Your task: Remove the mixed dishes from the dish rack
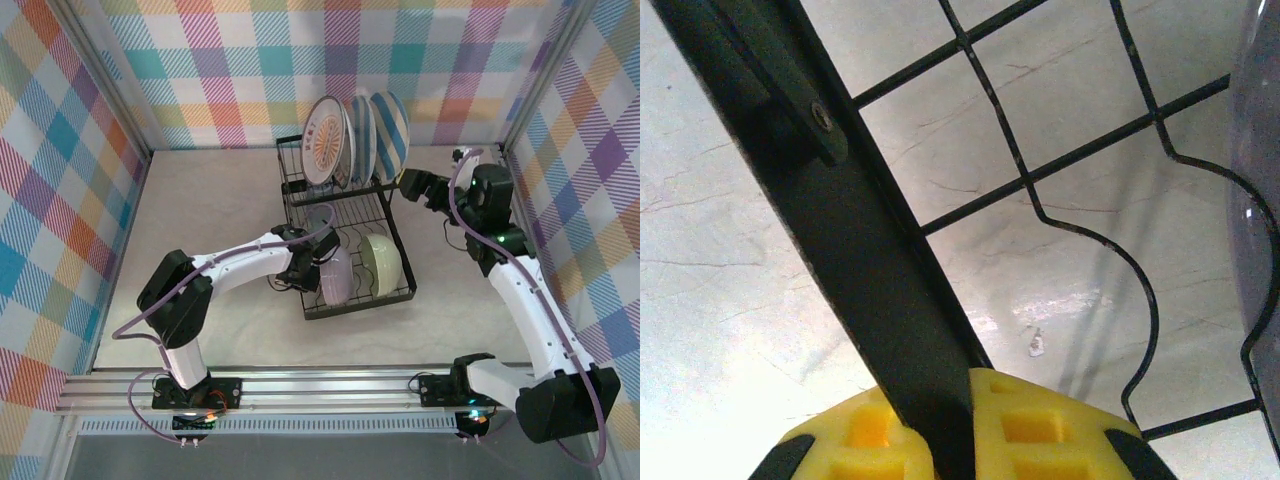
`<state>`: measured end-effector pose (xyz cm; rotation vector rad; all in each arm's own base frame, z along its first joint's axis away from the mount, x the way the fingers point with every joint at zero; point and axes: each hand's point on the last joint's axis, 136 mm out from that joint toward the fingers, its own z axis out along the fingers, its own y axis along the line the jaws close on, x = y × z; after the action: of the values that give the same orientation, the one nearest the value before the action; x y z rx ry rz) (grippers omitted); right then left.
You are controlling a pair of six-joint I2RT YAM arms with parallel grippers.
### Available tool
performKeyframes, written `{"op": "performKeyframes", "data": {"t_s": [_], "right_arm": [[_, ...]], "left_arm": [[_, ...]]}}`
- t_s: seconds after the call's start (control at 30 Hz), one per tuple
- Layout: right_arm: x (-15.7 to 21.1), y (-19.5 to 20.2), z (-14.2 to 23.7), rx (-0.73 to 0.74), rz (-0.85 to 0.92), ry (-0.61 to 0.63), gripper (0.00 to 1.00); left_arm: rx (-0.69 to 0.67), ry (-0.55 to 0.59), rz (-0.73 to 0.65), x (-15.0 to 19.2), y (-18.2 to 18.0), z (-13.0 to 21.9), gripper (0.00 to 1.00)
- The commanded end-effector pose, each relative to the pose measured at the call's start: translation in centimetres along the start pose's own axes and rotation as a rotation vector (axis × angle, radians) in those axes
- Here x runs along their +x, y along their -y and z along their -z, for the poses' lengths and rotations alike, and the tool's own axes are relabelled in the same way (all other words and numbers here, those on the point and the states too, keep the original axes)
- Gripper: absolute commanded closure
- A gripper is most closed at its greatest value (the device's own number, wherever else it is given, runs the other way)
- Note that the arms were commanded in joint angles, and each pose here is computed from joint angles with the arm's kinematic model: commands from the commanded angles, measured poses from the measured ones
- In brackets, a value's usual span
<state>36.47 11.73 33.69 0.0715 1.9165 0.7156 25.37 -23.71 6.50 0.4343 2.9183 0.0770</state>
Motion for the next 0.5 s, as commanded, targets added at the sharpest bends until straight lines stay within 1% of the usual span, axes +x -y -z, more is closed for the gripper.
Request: {"op": "performKeyframes", "data": {"t_s": [0.0, 0.03, 0.1, 0.33, 0.43, 0.47], "right_arm": [[-1.3, -0.4, -0.1, 0.021, 0.041, 0.006, 0.01], [-1.8, -0.4, -0.1, 0.032, 0.048, 0.010, 0.00], [-2.4, -0.2, -0.3, 0.058, 0.061, 0.010, 0.01], [-4.5, 0.3, -0.9, 0.119, 0.084, 0.035, 0.08], [-5.2, 0.5, -1.3, 0.145, 0.096, 0.035, 0.13], [-5.3, 0.5, -1.5, 0.146, 0.099, 0.032, 0.15]], "left_arm": [[0.058, -0.149, -0.303, 4.5, 3.3, -2.2, 1.00], [0.058, -0.139, -0.299, 4.3, 3.4, -2.1, 1.00], [0.057, -0.123, -0.290, 3.9, 3.4, -1.8, 0.91], [0.027, -0.060, -0.243, 3.1, 2.2, 0.0, 0.49], [0.000, -0.040, -0.215, 2.9, 1.0, 0.7, 0.30], [-0.002, -0.031, -0.203, 2.9, 0.7, 1.0, 0.25]]}}
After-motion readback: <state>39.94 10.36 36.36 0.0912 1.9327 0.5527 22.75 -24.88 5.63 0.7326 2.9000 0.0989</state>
